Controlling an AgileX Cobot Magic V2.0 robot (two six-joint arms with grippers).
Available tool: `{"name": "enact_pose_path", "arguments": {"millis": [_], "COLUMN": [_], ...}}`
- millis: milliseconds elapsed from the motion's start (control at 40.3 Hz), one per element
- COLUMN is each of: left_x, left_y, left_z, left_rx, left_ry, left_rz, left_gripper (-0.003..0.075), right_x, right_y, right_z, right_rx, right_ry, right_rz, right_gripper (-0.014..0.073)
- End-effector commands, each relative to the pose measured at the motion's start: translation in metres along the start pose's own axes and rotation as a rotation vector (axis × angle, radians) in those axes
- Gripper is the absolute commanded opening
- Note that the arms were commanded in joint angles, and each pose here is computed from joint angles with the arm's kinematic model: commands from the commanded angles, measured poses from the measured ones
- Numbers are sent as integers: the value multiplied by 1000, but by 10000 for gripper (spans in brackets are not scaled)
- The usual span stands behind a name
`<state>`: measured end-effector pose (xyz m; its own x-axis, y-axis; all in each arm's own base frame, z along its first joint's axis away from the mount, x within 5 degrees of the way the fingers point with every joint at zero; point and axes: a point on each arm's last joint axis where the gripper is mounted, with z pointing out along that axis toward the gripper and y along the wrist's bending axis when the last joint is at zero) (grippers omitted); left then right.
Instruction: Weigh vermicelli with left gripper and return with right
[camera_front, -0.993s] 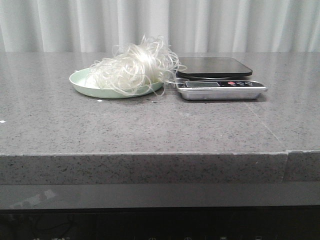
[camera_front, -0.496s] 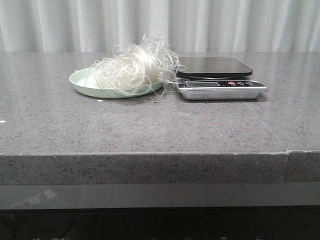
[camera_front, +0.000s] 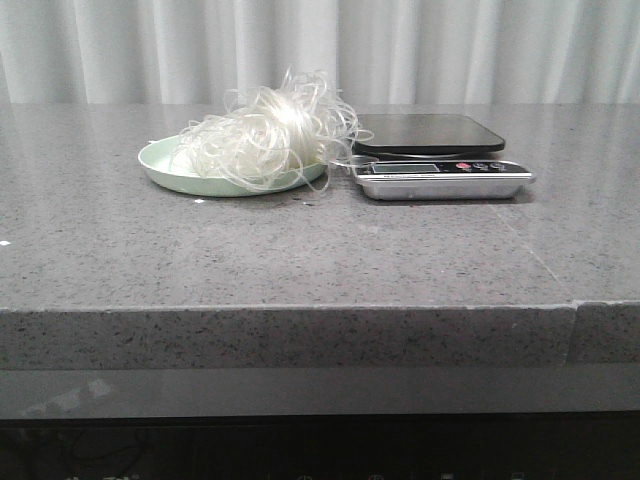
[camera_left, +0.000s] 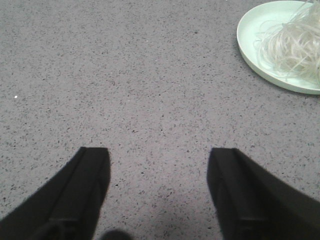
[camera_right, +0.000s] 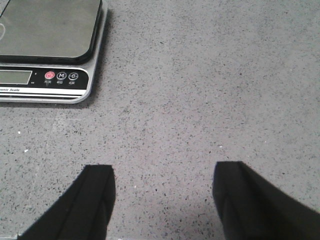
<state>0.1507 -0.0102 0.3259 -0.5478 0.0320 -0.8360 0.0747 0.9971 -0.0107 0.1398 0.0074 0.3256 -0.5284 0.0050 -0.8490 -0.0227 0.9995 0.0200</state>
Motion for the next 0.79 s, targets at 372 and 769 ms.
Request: {"name": "enact_pose_path", "arguments": {"millis": [372,769], "left_x": [-46,-78], "left_y": [-58,-142], "left_z": [41,106], "left_rx": [270,426], "left_ry": [-24,24], "left_rz": [147,289], "left_gripper": [552,553], "right_x": [-15,-15], "right_y": [0,0], "right_z": [-5,-5], "right_rx": [2,2], "right_ry": [-88,-88], "right_rz": [-10,-10], "right_gripper": [549,549]}}
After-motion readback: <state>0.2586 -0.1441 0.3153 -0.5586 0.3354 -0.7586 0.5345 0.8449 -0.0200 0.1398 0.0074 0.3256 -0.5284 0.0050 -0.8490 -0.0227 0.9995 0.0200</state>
